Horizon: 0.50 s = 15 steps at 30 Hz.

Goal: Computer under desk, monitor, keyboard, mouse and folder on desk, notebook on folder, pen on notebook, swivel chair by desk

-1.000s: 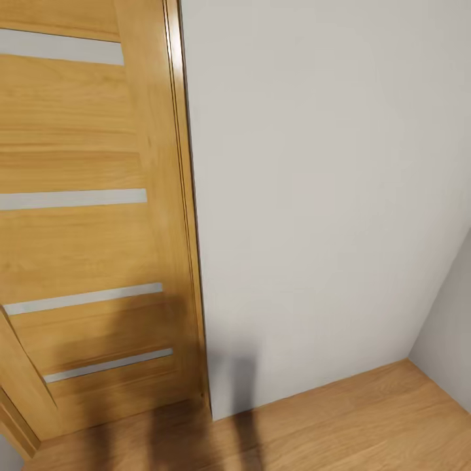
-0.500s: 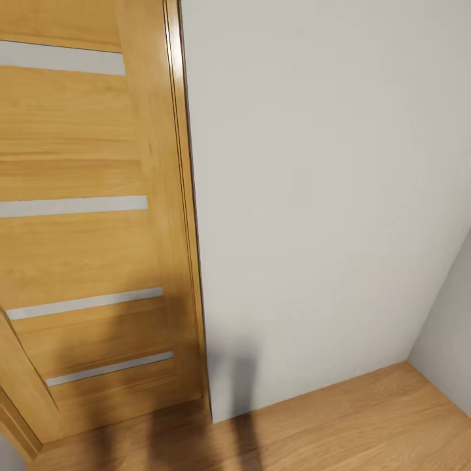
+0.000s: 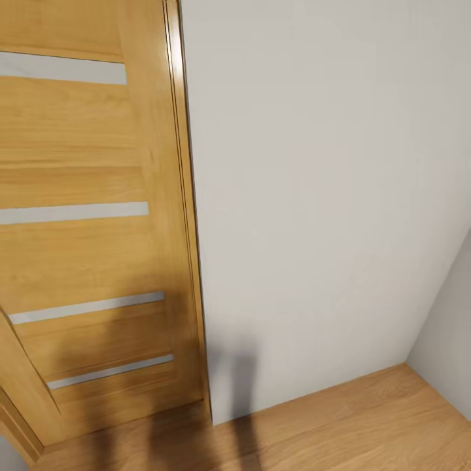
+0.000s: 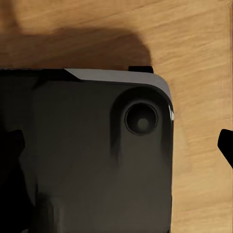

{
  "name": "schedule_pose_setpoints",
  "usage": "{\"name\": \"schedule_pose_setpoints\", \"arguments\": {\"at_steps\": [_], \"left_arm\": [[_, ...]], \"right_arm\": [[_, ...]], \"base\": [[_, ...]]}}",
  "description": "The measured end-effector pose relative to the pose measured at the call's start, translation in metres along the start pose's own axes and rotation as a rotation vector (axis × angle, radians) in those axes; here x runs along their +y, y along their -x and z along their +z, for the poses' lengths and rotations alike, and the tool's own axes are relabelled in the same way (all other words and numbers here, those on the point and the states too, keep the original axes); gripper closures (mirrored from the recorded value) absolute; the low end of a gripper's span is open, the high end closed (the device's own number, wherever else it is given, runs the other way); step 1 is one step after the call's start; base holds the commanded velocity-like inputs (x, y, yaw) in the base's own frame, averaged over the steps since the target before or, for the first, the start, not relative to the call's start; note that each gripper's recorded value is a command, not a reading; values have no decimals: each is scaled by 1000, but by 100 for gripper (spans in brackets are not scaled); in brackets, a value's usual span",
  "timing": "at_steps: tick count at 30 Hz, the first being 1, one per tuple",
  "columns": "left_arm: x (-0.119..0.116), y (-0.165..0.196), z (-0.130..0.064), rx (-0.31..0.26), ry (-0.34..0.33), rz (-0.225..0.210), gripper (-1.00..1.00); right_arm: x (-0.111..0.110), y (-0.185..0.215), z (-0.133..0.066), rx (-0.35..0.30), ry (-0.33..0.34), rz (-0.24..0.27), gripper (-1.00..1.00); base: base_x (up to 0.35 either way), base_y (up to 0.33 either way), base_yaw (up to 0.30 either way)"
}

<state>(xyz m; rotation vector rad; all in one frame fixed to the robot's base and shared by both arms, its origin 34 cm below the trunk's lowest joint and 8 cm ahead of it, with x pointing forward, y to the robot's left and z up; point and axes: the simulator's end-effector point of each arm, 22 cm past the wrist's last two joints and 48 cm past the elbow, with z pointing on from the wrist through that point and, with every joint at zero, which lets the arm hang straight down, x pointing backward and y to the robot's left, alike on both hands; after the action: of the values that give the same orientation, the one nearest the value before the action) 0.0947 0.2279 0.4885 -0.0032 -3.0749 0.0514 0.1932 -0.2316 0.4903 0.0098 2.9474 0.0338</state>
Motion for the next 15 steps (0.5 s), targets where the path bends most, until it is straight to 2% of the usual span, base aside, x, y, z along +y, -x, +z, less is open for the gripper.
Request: {"name": "schedule_pose_setpoints", "arguments": {"at_steps": [2,3,15], "left_arm": [[-2,0,-3,-1,-2,1,-100],[-3,3,-5,-6,-4,1,-100],[-4,19,-22,-45,-4,3,-100]], "right_arm": [[0,3,-3,-11,0,0,-100],[0,51,-10,-227,0,0,-100],[1,56,-28,-240,0,1,-100]], "base": [[0,0,0],[0,0,0],[0,0,0]]}}
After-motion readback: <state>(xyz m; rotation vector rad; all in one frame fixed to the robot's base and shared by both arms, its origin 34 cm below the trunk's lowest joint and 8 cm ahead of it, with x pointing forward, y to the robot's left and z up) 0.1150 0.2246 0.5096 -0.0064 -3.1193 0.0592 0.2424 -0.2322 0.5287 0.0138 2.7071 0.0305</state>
